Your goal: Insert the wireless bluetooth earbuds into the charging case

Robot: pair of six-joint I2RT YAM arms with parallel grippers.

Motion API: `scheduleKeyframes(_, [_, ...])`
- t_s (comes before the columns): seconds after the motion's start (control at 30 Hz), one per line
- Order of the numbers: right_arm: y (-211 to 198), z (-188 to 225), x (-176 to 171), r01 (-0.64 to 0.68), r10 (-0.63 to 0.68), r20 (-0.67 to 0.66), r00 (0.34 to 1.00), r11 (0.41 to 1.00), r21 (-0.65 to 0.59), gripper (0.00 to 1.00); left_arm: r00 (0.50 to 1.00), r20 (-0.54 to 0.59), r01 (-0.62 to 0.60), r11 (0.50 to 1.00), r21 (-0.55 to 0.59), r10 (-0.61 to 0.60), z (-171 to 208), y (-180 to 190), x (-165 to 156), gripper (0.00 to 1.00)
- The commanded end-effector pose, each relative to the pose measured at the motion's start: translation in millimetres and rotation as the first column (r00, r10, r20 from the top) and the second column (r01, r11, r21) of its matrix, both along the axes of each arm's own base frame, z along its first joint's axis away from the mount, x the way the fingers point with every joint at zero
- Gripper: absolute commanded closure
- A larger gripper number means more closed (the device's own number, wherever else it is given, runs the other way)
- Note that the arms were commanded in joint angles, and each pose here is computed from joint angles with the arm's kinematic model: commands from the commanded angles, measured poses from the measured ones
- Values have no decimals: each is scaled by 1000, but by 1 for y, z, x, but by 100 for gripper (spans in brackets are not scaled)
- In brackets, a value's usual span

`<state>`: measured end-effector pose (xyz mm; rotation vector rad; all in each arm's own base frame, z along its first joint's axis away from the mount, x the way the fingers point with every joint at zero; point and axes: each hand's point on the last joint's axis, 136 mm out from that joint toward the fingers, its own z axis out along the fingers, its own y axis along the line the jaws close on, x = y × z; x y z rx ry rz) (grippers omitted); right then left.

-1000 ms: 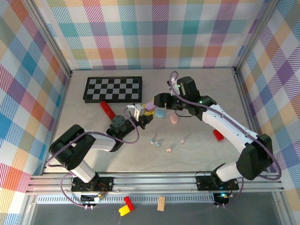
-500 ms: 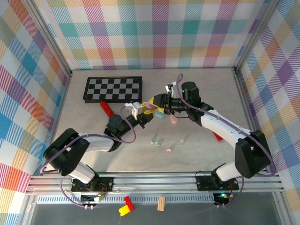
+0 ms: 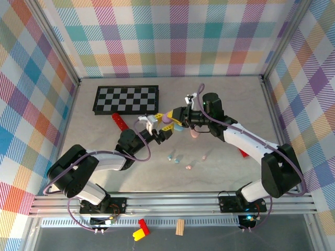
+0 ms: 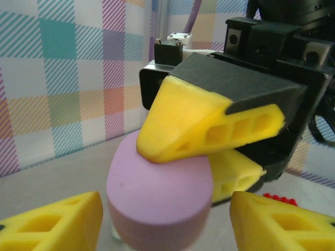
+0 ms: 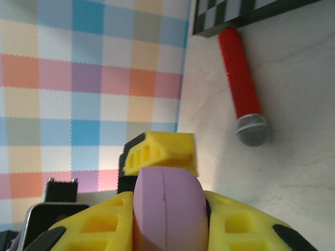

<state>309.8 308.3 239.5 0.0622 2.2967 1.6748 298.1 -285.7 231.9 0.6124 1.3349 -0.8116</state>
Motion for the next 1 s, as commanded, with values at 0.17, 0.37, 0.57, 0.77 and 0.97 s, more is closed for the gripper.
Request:
scheduleKeyframes(0.17, [-9,-64,38,90,-70,86,994,964,-251,78,998,-4,-69,995,72,69,-23,27,-17,1])
scheduleKeyframes(0.37, [15,-98,55,62,-15,125,992,923,-380,78,982,-56,-164,960,229,181,-53,57,-23,0])
scheduleKeyframes(0.57, [55,-137,65,-16,54,85,995,920,-392,77,965,-45,-235,923,304,260,-66,91,-27,0])
scheduleKeyframes(0.77, [97,-167,61,-101,123,31,992,913,-395,77,957,-97,-243,938,247,273,-64,104,-30,0])
scheduleKeyframes(0.97, [114,-192,56,-154,165,-9,986,899,-409,69,949,-125,-256,937,238,291,-65,108,-28,0])
